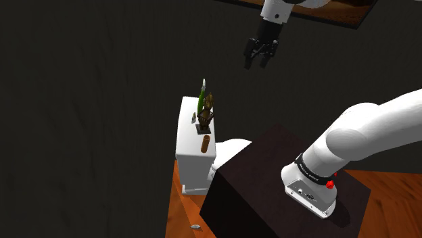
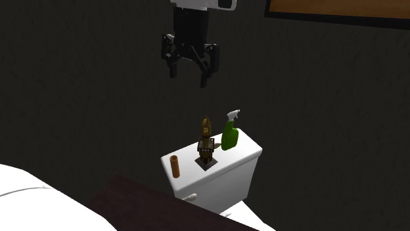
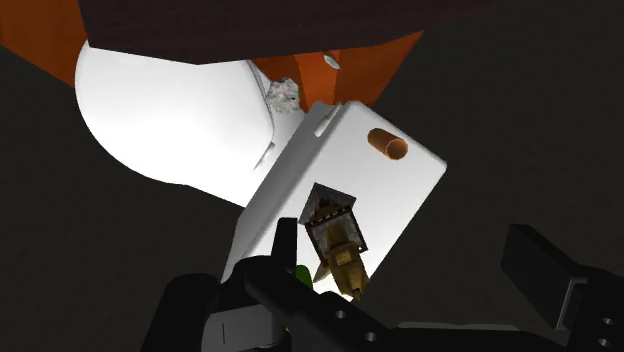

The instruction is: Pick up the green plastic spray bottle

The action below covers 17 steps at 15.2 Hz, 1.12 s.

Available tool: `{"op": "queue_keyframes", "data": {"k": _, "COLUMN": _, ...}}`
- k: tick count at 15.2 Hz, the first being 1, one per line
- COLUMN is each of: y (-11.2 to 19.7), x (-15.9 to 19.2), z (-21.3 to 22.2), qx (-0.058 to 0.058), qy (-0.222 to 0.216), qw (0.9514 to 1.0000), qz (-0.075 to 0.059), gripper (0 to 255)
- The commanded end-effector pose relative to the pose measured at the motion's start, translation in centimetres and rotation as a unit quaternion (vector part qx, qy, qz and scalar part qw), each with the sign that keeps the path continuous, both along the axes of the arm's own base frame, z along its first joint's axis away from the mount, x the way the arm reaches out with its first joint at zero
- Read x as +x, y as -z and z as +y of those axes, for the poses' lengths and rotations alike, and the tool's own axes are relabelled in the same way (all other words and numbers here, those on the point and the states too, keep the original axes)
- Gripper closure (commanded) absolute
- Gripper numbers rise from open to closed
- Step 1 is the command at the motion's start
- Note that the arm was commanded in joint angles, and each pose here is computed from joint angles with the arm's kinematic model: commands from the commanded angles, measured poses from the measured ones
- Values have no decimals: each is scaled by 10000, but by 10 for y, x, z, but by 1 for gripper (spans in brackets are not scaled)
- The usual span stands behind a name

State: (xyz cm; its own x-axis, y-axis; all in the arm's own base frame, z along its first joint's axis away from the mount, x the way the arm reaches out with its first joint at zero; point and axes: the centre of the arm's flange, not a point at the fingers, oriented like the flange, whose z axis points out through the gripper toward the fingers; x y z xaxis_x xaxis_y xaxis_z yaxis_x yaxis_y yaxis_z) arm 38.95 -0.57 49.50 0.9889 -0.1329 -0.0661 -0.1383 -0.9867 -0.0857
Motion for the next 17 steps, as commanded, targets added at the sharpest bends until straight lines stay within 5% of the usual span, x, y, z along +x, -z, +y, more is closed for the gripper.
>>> {"op": "queue_keyframes", "data": {"k": 1, "y": 17, "x": 20, "z": 6, "qx": -27, "qy": 187, "qw": 9998, "qz": -10, "gripper": 0}}
{"op": "queue_keyframes", "data": {"k": 9, "y": 82, "x": 101, "z": 7, "qx": -139, "qy": 897, "qw": 9959, "qz": -12, "gripper": 0}}
{"op": "queue_keyframes", "data": {"k": 17, "y": 148, "x": 181, "z": -5, "qx": -250, "qy": 1603, "qw": 9867, "qz": -14, "gripper": 0}}
